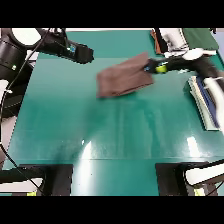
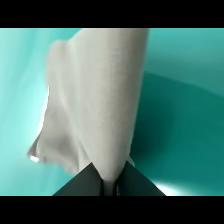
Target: Fold the shirts.
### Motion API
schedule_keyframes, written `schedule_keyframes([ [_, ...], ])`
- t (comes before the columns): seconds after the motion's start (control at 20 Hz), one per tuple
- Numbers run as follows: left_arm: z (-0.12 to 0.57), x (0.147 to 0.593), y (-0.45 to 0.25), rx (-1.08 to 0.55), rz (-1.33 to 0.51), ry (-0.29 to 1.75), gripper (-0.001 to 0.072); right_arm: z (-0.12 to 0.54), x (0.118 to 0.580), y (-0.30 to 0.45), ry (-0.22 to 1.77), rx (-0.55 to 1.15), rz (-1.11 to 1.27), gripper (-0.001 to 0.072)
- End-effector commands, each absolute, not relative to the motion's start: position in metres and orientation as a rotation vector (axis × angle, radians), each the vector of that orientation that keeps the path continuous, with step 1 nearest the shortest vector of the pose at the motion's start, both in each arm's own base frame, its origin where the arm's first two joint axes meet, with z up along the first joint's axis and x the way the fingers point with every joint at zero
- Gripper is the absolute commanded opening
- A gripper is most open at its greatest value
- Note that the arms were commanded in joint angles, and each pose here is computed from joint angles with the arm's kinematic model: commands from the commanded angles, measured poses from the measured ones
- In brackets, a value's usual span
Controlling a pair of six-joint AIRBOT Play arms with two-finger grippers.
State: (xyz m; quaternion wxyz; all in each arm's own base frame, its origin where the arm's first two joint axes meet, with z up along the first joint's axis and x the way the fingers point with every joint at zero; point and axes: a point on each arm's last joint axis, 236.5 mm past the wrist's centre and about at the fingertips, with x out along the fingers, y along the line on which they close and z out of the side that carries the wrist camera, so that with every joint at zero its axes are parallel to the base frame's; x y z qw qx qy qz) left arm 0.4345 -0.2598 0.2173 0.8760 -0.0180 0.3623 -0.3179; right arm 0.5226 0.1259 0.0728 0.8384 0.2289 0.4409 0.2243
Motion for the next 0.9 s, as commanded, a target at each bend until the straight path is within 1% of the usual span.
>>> schedule_keyframes([
  [0.0, 0.219, 0.425, -0.279, -0.030, -0.700, 0.751, 0.0028, 0.113, 0.524, -0.029, 0.827, 0.479, 0.217, 0.0017],
  [0.2, 0.221, 0.421, -0.284, -0.072, -0.715, 0.765, 0.0028, 0.141, 0.511, -0.161, 0.690, 0.535, -0.013, 0.0017],
  [0.35, 0.220, 0.420, -0.284, -0.081, -0.712, 0.770, 0.0028, 0.160, 0.502, -0.221, 0.589, 0.533, -0.130, 0.0016],
  [0.45, 0.221, 0.420, -0.285, -0.091, -0.710, 0.774, 0.0028, 0.172, 0.501, -0.241, 0.539, 0.524, -0.171, 0.0017],
  [0.6, 0.220, 0.419, -0.285, -0.104, -0.705, 0.782, 0.0028, 0.188, 0.512, -0.251, 0.500, 0.496, -0.166, 0.0017],
  [0.75, 0.216, 0.415, -0.284, -0.096, -0.709, 0.809, 0.0028, 0.222, 0.526, -0.249, 0.445, 0.447, -0.133, 0.0016],
  [0.85, 0.214, 0.413, -0.284, -0.091, -0.711, 0.820, 0.0028, 0.251, 0.528, -0.249, 0.394, 0.409, -0.125, 0.0017],
])
